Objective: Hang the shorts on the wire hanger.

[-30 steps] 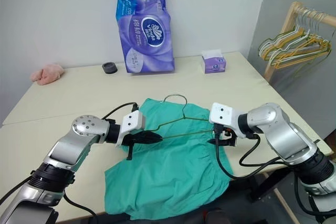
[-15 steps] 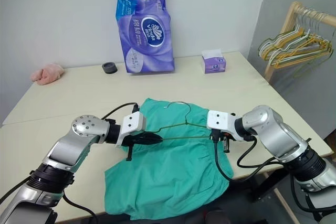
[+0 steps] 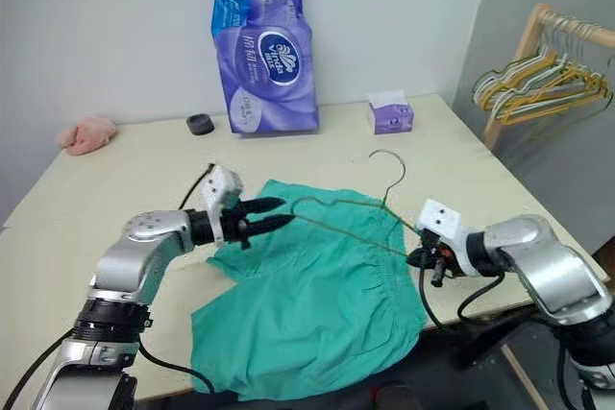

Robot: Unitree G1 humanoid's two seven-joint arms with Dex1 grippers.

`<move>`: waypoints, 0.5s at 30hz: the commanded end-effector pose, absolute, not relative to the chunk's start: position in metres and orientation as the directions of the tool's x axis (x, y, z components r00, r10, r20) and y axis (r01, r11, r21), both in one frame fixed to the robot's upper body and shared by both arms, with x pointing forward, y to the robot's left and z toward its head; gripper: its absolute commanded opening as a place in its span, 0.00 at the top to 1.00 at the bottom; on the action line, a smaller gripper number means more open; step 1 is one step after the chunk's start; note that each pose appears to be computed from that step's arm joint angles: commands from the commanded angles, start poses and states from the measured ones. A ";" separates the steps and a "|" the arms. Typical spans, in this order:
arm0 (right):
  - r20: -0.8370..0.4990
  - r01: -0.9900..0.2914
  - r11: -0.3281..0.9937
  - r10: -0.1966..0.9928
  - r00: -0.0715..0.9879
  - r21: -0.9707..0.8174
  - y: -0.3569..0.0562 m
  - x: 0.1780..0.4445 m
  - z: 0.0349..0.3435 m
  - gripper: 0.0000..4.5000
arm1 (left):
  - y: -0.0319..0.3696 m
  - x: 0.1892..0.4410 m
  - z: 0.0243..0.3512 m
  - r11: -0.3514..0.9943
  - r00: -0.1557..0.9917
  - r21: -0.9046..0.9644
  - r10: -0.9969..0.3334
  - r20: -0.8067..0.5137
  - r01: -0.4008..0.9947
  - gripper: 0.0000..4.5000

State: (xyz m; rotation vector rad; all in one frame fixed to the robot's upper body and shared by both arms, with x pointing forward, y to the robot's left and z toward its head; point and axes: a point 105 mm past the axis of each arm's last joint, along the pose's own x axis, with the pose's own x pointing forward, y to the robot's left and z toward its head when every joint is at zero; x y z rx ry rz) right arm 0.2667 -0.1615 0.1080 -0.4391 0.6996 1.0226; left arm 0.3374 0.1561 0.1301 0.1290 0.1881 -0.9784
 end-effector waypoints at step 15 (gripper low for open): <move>-0.802 -0.490 0.825 0.482 0.353 0.281 -0.250 0.176 0.059 1.00 | 0.166 0.295 0.124 0.272 0.249 0.009 -0.868 -0.430 0.962 0.51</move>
